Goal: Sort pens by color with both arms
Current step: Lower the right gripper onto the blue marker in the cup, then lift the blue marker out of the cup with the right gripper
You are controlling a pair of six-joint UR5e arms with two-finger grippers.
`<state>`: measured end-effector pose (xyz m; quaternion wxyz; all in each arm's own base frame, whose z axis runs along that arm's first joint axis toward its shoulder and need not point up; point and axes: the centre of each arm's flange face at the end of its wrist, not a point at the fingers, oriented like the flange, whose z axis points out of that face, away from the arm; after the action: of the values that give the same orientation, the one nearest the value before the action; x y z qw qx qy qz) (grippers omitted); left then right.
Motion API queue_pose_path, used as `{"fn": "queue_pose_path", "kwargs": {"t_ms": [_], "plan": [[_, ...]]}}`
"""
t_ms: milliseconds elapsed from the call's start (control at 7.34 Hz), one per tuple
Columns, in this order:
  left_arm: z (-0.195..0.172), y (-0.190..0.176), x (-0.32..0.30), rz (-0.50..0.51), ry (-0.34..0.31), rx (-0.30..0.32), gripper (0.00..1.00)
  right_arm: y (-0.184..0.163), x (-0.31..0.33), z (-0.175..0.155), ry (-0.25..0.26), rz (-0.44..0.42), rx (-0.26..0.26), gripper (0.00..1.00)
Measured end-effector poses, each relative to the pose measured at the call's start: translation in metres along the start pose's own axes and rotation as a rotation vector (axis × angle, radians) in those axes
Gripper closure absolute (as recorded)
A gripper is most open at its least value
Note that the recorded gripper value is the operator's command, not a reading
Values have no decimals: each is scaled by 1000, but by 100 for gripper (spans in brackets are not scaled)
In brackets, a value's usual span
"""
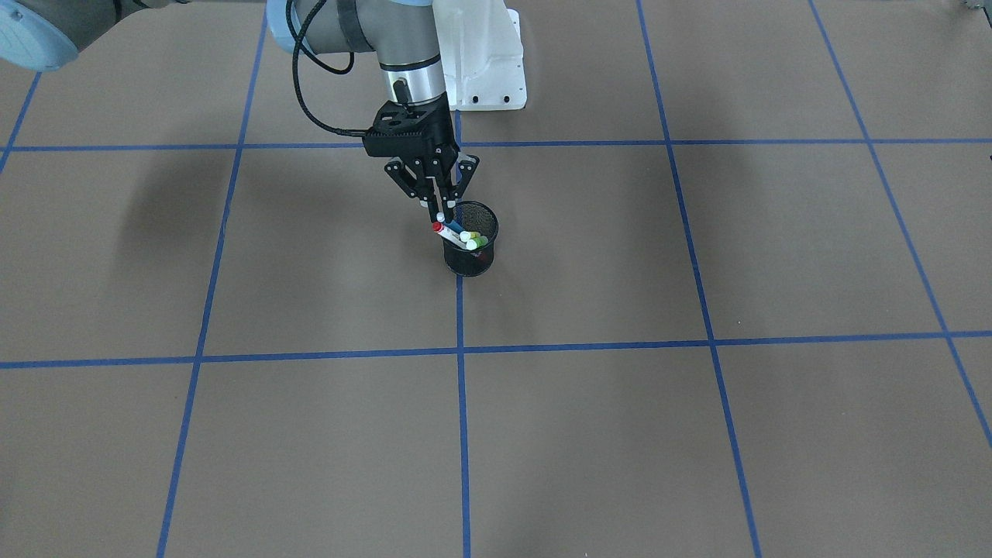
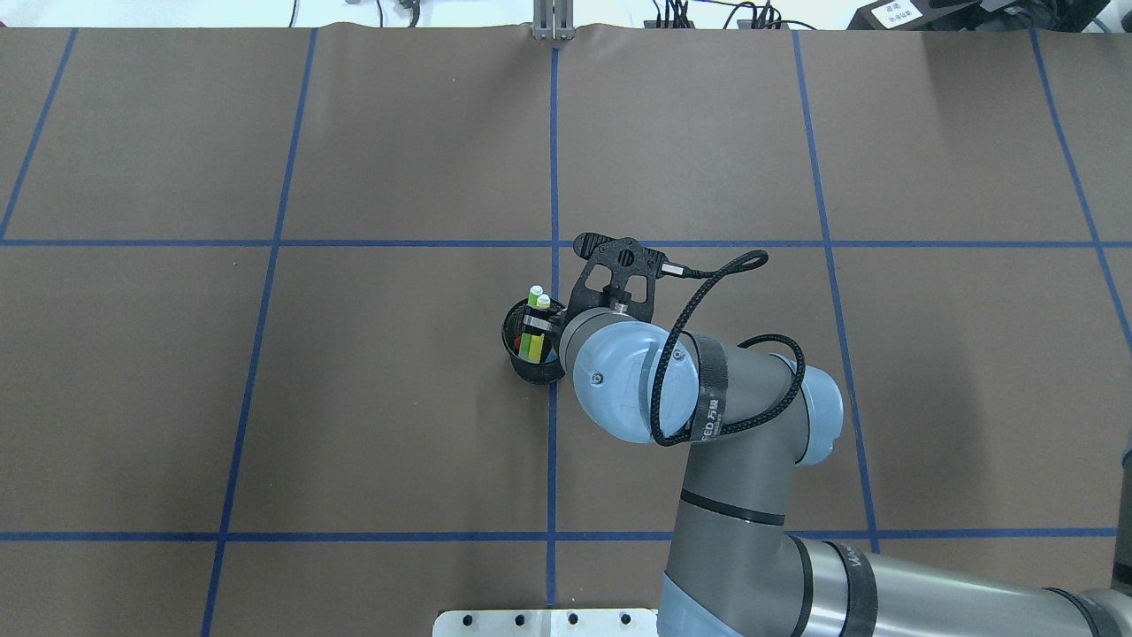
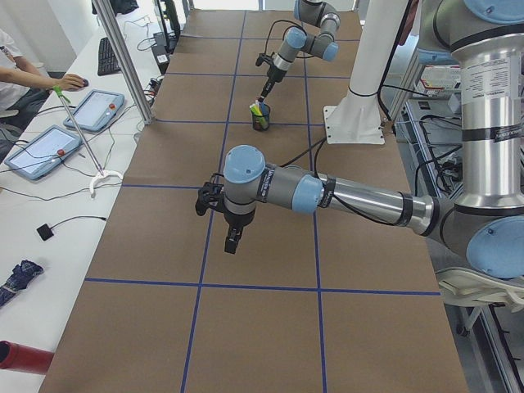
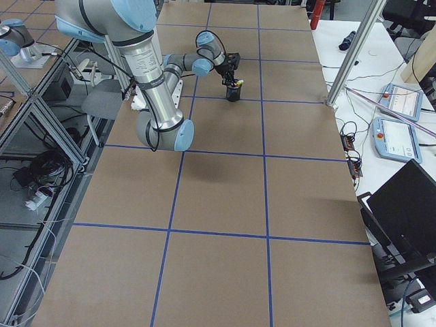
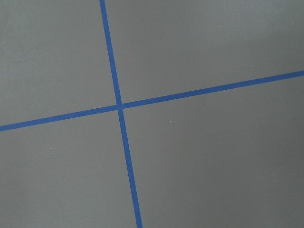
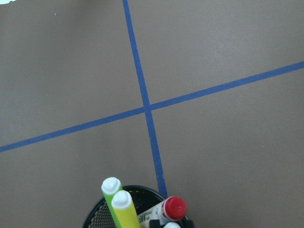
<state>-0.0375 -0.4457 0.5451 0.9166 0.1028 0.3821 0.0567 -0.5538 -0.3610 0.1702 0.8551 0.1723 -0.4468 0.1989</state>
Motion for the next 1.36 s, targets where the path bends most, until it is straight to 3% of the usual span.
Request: {"fn": "queue_pose_path", "kwargs": {"t_ms": [408, 953, 1362], "plan": [[0, 0, 0, 1, 0, 1, 0, -3, -3, -8, -16, 6, 2, 100], [-2, 0, 2, 4, 0, 4, 0, -30, -1, -74, -20, 16, 17, 100], [-3, -1, 3, -13, 1, 5, 0, -86, 9, -113, -27, 22, 13, 100]]}}
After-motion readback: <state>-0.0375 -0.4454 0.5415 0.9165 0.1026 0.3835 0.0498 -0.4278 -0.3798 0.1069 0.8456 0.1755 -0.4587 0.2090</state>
